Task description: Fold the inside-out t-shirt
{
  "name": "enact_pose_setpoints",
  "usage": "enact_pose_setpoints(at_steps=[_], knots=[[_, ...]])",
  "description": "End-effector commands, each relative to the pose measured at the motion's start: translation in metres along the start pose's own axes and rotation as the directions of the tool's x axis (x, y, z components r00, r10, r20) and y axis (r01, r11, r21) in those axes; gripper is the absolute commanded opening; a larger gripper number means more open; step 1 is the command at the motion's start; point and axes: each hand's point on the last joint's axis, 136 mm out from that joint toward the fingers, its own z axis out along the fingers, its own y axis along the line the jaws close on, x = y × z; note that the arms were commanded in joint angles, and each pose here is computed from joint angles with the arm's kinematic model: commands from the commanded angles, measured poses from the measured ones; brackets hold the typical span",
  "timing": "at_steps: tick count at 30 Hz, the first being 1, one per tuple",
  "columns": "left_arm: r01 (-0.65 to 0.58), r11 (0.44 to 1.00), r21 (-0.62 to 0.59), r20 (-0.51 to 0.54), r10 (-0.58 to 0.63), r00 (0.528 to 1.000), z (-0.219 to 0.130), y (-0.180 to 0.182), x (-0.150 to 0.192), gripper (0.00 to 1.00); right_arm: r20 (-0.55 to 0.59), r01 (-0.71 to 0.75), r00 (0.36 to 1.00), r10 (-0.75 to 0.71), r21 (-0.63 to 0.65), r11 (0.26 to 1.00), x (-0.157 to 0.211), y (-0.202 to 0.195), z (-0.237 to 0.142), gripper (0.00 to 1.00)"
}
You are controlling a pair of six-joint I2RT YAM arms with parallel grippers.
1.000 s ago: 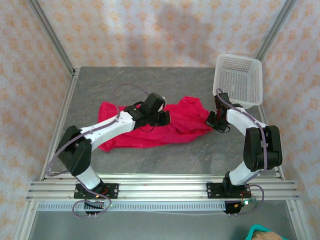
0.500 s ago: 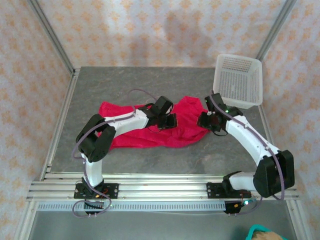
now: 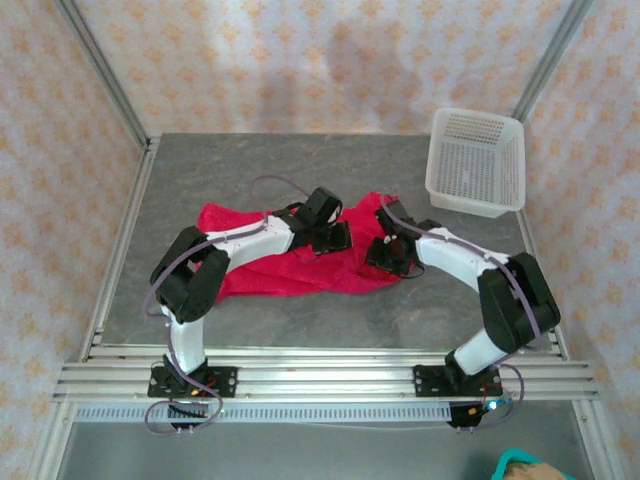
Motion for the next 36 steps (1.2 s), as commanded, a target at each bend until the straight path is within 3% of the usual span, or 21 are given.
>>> enact_pose_setpoints(at_steps=[1, 2, 3, 10, 18, 24, 29, 31, 34, 36], knots=[[0.014, 1.0, 0.009, 0.02, -0.014, 1.0, -0.012, 0.003, -0.005, 0.0, 0.059, -0.017, 0.998, 0.016, 0.007, 1.0, -0.019, 0.008, -0.006, 0.15], [0.015, 1.0, 0.009, 0.019, -0.015, 1.0, -0.014, 0.004, -0.005, 0.0, 0.067, -0.013, 0.998, 0.012, 0.007, 1.0, -0.023, 0.01, -0.013, 0.03], [0.016, 1.0, 0.01, 0.02, -0.016, 1.0, -0.015, 0.005, -0.006, 0.0, 0.077, -0.006, 0.997, 0.006, 0.006, 1.0, -0.027, 0.011, -0.02, 0.0], [0.007, 0.999, 0.045, 0.016, -0.008, 1.0, -0.009, -0.002, -0.009, 0.0, 0.222, -0.024, 0.975, 0.021, 0.013, 1.0, -0.073, 0.002, -0.088, 0.0], [0.021, 0.998, 0.052, 0.028, -0.023, 0.999, 0.0, -0.004, -0.015, 0.0, 0.195, -0.077, 0.978, 0.068, 0.04, 0.996, -0.122, -0.01, -0.041, 0.0], [0.032, 0.999, 0.013, 0.002, -0.032, 0.999, 0.014, 0.009, -0.012, 0.0, 0.207, -0.02, 0.978, 0.004, 0.077, 0.997, -0.114, -0.002, -0.066, 0.24], [-0.005, 0.998, -0.057, 0.017, 0.006, 1.0, 0.003, 0.021, -0.014, 0.0, 0.19, 0.011, 0.982, -0.016, 0.03, 0.999, -0.064, 0.003, -0.077, 0.27], [-0.056, 0.996, -0.065, 0.041, 0.059, 0.997, -0.011, 0.017, -0.017, 0.1, 0.16, -0.019, 0.987, 0.02, -0.006, 1.0, -0.044, -0.003, -0.068, 0.25], [-0.176, 0.98, -0.098, 0.068, 0.183, 0.981, -0.032, 0.012, -0.017, 0.4, 0.162, -0.07, 0.985, 0.067, 0.011, 0.997, -0.028, -0.024, -0.057, 0.26], [-0.302, 0.944, -0.132, 0.065, 0.312, 0.948, -0.043, 0.006, -0.012, 0.53, 0.153, -0.104, 0.983, 0.101, 0.011, 0.994, -0.024, -0.035, -0.051, 0.26]])
